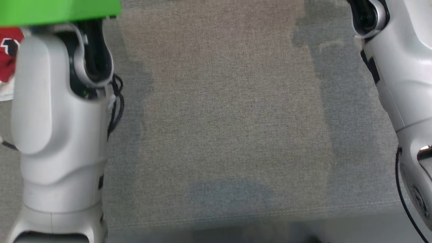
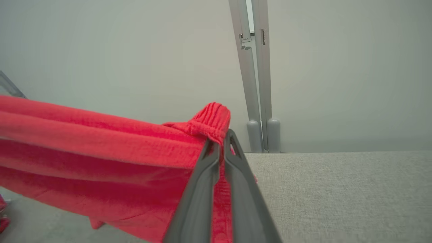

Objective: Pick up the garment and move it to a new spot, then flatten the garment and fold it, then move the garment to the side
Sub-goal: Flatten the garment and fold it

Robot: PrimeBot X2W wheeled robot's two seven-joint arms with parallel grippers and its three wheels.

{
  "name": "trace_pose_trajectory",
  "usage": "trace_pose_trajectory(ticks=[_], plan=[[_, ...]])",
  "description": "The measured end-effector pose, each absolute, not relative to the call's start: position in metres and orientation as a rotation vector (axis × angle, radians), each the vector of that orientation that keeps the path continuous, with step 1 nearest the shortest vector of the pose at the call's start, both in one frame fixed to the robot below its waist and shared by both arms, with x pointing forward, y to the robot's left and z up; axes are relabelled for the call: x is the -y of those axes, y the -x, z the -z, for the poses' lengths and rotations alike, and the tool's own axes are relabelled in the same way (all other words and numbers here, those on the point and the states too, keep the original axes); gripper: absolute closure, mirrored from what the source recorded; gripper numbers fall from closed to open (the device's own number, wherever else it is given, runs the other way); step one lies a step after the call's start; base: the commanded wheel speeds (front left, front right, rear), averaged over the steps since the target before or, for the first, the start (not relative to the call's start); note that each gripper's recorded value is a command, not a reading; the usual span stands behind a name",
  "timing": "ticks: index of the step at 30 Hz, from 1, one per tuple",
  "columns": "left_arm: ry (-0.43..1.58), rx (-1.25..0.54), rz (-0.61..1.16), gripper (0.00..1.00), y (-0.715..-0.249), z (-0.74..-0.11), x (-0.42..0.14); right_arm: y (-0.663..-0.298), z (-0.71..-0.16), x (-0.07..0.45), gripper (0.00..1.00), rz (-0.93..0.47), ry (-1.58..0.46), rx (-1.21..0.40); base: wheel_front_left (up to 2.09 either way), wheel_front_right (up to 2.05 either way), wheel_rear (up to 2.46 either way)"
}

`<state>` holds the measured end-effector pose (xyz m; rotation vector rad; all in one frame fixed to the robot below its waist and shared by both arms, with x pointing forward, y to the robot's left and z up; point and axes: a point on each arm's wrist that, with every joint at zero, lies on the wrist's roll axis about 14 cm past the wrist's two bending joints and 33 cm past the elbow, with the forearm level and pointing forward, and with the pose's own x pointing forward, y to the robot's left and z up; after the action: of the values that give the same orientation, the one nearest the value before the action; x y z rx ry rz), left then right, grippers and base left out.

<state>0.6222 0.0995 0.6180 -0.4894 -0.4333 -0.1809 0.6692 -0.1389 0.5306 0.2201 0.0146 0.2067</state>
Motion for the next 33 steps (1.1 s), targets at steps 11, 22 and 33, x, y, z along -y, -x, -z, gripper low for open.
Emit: trace_pose_trajectory(ticks=[11, 22, 33], plan=[[0.545, 0.283, 0.193, 1.0, -0.526, -0.579, -0.09, -0.592, -0.493, 0.167, 1.0, -0.261, -0.132, -0.335, 0.0, 0.0, 0.0], [0.509, 0.162, 0.115, 1.0, -0.443, -0.551, -0.102, -0.511, -0.494, 0.172, 1.0, -0.307, -0.02, -0.539, 0.0, 0.0, 0.0], [0.48, 0.098, 0.08, 1.0, -0.379, -0.541, -0.107, -0.435, -0.497, 0.189, 1.0, -0.263, 0.052, -0.676, 0.0, 0.0, 0.0]])
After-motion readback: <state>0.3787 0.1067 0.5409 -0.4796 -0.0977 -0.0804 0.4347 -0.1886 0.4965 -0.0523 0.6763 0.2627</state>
